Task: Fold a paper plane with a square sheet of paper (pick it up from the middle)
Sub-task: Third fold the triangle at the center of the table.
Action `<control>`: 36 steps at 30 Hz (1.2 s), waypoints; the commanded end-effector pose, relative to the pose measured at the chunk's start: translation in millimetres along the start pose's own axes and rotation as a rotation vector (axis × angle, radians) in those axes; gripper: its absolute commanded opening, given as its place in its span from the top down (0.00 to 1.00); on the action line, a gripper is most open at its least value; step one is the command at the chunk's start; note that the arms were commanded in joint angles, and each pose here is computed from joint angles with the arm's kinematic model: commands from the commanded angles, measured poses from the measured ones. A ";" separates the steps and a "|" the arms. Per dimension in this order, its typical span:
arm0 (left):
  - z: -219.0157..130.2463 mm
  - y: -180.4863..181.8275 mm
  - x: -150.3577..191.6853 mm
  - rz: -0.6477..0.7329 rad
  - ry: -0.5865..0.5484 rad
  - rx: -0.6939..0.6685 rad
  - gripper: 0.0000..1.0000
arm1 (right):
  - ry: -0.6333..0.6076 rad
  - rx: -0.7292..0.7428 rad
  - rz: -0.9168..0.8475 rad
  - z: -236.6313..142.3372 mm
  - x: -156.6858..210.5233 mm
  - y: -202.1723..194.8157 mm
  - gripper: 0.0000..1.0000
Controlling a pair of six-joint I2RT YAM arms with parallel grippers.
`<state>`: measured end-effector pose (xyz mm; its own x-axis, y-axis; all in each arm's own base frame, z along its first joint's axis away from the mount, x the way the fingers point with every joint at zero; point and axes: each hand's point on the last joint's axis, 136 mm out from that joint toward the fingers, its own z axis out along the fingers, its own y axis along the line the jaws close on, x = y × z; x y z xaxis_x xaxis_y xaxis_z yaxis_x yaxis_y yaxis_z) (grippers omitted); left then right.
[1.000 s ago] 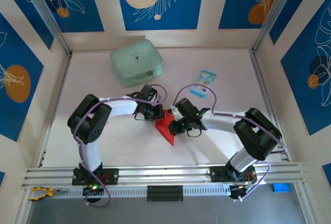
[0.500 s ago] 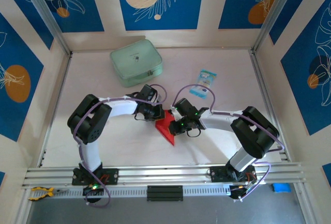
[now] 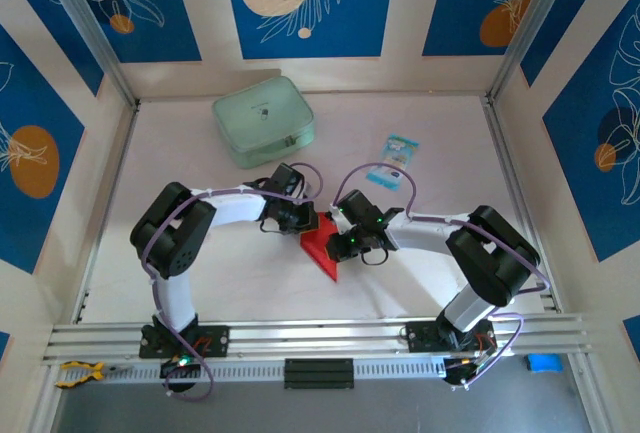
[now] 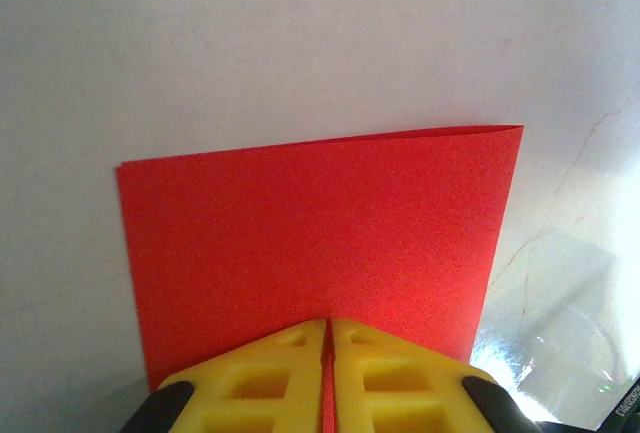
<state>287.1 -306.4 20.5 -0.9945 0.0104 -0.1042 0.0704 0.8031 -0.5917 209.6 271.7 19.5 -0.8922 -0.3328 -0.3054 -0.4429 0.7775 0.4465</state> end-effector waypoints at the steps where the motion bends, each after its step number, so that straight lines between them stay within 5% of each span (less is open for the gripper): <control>1: -4.6 3.1 7.6 -0.002 0.007 -0.026 0.89 | 0.025 0.005 0.006 4.0 3.9 -0.2 1.00; 15: -15.0 -11.2 -1.8 0.026 -0.024 -0.001 0.88 | 0.032 0.005 0.023 6.8 10.3 -2.6 1.00; 27: -67.1 -18.2 -7.0 0.070 -0.171 -0.041 0.76 | 0.030 0.002 0.022 7.3 9.2 -2.1 1.00; 36: -71.4 -38.5 22.8 -0.001 -0.168 0.221 0.86 | 0.029 0.007 0.021 7.2 8.1 -2.4 1.00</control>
<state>262.4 -278.7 82.8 -0.9666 -0.0854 -0.2416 0.0980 0.7479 -0.6566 209.2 272.6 16.6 -0.8972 -0.3268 -0.2970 -0.4333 0.7811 0.4496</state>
